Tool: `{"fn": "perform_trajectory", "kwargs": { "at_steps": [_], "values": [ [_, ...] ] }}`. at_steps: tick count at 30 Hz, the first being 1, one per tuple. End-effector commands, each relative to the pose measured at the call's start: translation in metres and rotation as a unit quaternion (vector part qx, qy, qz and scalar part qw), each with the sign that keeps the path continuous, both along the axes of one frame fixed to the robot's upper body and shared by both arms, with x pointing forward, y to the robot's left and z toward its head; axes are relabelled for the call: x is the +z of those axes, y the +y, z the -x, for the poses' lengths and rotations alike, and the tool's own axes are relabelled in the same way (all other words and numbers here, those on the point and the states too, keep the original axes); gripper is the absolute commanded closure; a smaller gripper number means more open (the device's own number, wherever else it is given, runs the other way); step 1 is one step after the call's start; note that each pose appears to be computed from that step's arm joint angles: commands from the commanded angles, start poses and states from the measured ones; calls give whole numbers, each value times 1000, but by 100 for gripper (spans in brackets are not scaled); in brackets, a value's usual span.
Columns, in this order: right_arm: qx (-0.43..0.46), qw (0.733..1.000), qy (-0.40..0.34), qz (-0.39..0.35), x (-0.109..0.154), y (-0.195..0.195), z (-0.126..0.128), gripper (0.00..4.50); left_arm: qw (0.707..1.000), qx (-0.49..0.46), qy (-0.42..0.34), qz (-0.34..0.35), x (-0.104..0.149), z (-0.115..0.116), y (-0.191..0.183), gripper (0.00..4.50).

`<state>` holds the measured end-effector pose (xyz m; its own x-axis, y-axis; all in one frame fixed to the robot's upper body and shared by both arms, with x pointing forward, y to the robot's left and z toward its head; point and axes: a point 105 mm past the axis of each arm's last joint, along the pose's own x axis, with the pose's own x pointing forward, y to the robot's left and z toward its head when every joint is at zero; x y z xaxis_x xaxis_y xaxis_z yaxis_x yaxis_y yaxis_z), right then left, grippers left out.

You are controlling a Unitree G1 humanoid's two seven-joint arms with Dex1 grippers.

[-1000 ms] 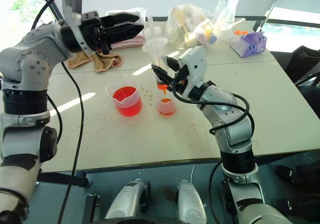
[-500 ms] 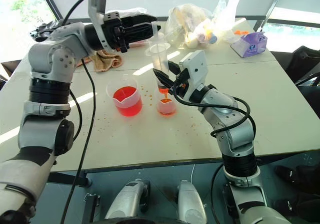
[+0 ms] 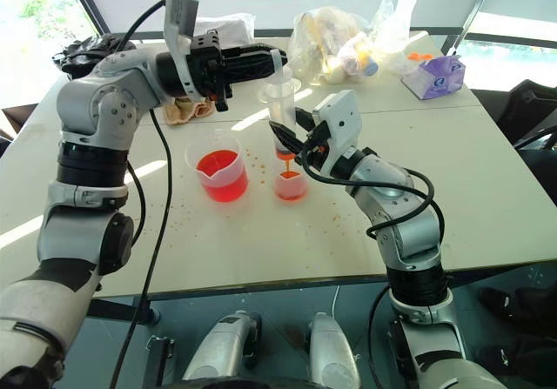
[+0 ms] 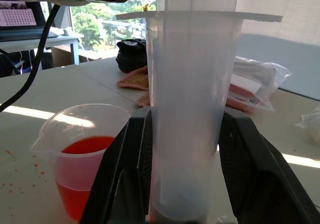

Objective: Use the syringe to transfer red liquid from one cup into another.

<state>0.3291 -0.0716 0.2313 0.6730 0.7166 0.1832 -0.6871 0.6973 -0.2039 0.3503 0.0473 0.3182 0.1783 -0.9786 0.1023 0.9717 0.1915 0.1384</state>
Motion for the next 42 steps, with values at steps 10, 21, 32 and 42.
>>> {"fn": "perform_trajectory", "kwargs": {
  "at_steps": [10, 21, 32, 42],
  "values": [
    [2, 998, -54, -13, 30, -6, 11, 317, 999, -16, 11, -30, -21, 11, -8, 420],
    [3, 998, -54, -10, 33, -6, 11, 317, 999, -9, 29, -34, -34, 14, -6, 420],
    [5, 998, -57, -5, 35, -10, 14, 317, 998, -8, 51, -41, -48, 14, -4, 420],
    [0, 998, -59, -2, 36, -13, 13, 317, 998, 7, 60, -28, -43, 6, -4, 356]
  ]
}}
